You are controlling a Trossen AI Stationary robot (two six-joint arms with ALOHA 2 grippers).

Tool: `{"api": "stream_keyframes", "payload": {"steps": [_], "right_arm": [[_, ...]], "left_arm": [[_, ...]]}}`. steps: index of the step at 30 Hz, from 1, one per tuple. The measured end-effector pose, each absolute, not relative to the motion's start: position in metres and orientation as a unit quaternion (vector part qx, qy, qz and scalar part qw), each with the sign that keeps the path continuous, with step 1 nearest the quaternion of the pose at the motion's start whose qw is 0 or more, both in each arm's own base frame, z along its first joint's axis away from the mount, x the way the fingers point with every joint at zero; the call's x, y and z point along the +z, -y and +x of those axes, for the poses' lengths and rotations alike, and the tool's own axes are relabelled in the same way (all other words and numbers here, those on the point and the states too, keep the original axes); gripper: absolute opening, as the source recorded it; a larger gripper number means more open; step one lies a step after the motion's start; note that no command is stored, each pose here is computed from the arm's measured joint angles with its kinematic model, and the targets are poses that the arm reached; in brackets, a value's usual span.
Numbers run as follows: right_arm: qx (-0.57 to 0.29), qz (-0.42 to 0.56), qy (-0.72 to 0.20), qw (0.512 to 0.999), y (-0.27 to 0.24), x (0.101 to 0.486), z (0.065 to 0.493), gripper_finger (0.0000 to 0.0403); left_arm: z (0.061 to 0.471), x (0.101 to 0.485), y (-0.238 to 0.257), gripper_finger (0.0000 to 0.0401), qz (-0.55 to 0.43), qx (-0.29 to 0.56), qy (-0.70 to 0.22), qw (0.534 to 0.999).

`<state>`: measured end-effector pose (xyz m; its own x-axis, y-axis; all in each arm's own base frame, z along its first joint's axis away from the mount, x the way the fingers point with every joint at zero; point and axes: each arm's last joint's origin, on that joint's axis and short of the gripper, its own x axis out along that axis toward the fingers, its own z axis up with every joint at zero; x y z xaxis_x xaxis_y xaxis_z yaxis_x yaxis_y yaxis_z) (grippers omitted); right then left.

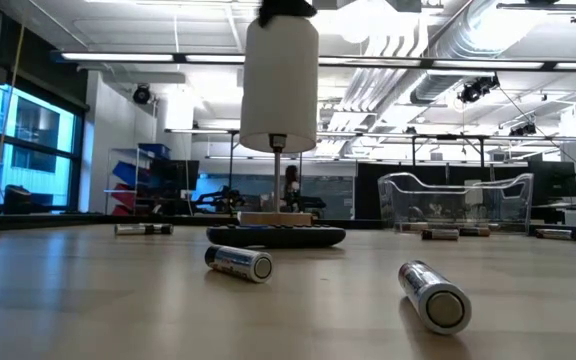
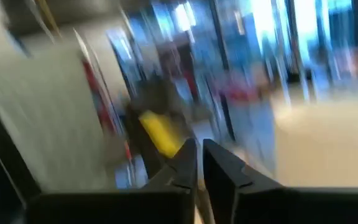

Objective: Sort batteries
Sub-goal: Put the silver battery into the bottom transparent bin

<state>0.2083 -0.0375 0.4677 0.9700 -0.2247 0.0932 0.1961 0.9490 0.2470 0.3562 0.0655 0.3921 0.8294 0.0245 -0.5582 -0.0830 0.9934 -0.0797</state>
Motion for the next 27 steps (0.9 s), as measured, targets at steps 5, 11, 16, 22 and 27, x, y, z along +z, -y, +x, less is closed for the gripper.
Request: {"api": "stream_keyframes", "payload": {"steps": [5,11,16,22,27], "right_arm": [[-0.153,0.165,-0.237,0.945,0.047,0.399,0.228,0.0092],[-0.123,0.071,-0.546,0.826,0.052,0.323,0.252,0.0188],[-0.106,0.027,-0.665,0.739,0.066,0.265,0.286,0.0216],[-0.075,0.026,-0.745,0.663,0.079,0.209,0.307,0.0212],[-0.088,0.037,-0.763,0.639,0.093,0.191,0.31,0.0209]], "left_arm": [[0.279,0.387,-0.049,0.0172,-0.118,0.117,-0.162,0.973],[0.216,0.376,-0.036,0.0143,-0.183,0.153,0.011,0.971],[0.194,0.378,-0.034,0.0067,-0.194,0.167,0.041,0.966],[0.186,0.38,-0.03,0.001,-0.171,0.145,0.032,0.974],[0.187,0.375,-0.03,0.0002,-0.166,0.15,0.006,0.975]]}}
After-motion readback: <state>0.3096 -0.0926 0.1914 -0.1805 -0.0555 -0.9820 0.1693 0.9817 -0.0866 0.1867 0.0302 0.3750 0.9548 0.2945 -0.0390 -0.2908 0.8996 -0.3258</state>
